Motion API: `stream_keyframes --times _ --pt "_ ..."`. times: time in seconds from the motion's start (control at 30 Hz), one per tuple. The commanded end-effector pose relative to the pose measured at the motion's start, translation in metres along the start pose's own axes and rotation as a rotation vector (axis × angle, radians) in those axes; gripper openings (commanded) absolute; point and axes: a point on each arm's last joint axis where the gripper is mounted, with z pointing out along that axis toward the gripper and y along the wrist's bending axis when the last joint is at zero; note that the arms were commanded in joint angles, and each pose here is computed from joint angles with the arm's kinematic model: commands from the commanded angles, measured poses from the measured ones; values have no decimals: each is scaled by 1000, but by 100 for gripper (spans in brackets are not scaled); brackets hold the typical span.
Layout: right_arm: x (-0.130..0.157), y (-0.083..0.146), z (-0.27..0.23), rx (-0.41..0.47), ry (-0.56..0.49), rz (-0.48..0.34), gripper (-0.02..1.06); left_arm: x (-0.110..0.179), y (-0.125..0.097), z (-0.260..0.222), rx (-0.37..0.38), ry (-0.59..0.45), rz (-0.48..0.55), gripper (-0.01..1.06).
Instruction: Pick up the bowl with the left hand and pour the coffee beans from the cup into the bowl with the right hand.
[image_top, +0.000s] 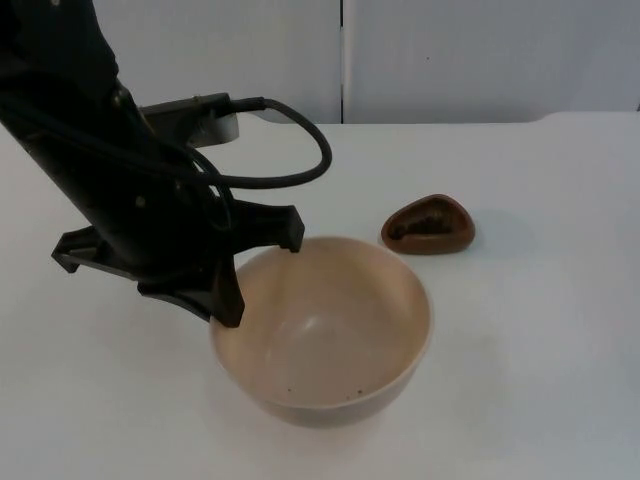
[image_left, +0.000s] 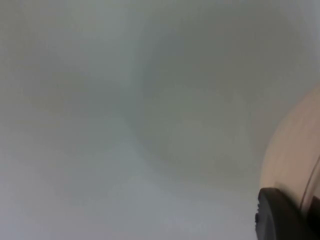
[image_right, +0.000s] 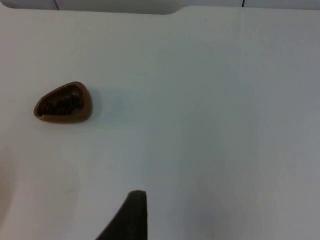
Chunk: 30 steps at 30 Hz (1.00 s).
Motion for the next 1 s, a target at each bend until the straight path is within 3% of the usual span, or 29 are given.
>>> stream_keyframes --times 0.0,0.37,0.63,0.8,0.97 --pt "-11 -1 5 0 4 -11 105 1 -1 -3 11 -11 -8 0" --pt "-74 2 43 -48 107 -39 105 1 -1 -3 11 -11 -8 0" --pt "-93 4 72 -71 167 -34 105 1 -1 -3 11 -11 -8 0" --pt "-95 17 92 -105 239 -72 105 1 -1 -3 11 -11 -8 0" --pt "-97 46 117 -152 321 -161 103 1 -1 -3 11 -11 -8 0"
